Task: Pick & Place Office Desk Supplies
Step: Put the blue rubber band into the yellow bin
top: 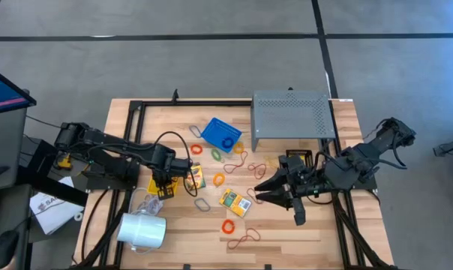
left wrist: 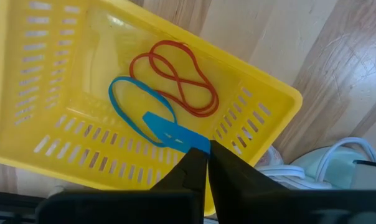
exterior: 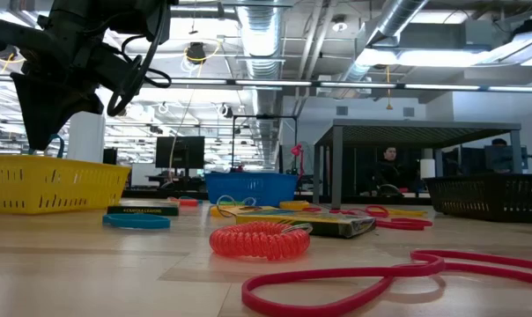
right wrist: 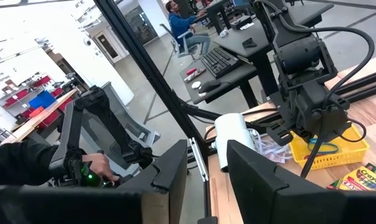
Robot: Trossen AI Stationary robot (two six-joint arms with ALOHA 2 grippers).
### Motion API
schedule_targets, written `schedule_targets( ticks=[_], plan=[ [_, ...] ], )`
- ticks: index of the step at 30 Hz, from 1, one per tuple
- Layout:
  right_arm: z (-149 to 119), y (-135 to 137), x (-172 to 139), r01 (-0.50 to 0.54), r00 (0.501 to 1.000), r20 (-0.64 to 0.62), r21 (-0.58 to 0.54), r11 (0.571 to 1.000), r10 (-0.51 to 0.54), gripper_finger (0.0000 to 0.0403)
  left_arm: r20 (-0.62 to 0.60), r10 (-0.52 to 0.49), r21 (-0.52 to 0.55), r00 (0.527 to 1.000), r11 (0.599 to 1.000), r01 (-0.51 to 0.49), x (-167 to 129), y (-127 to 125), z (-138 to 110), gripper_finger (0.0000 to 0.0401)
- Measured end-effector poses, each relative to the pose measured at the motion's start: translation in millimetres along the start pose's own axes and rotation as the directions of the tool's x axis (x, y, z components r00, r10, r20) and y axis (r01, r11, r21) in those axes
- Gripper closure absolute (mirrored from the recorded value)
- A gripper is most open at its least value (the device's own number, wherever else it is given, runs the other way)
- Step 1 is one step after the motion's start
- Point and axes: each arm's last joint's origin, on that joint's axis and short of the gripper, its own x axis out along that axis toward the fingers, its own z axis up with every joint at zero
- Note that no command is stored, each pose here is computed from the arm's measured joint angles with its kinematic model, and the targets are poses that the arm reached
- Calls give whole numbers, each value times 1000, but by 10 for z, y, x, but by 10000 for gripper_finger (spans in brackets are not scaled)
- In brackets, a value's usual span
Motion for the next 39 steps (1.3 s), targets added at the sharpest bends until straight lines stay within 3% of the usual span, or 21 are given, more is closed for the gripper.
schedule_targets(
  ticks=[6,17,21,28,31,39],
  plan=[
    [0,0,0,0,1000,0,-1,1000,0,291,-1,-2,3,1000,1000,2,0,0,0,354],
    [1,-1,-1,0,1000,0,-1,1000,0,291,3,-51,52,999,997,50,-62,4,-54,208],
    [8,4,-1,-4,1000,7,3,1000,4,291,37,-65,57,997,996,63,-138,22,-110,174],
    [14,8,-1,-8,1000,13,6,1000,8,291,111,-109,75,988,992,102,-279,55,-209,160],
    [14,9,-1,-9,1000,13,7,1000,9,291,126,-32,66,991,998,24,-284,86,-229,160],
    [15,8,-1,-8,1000,13,7,1000,8,291,183,91,293,979,946,-142,-275,39,-246,160]
  ],
)
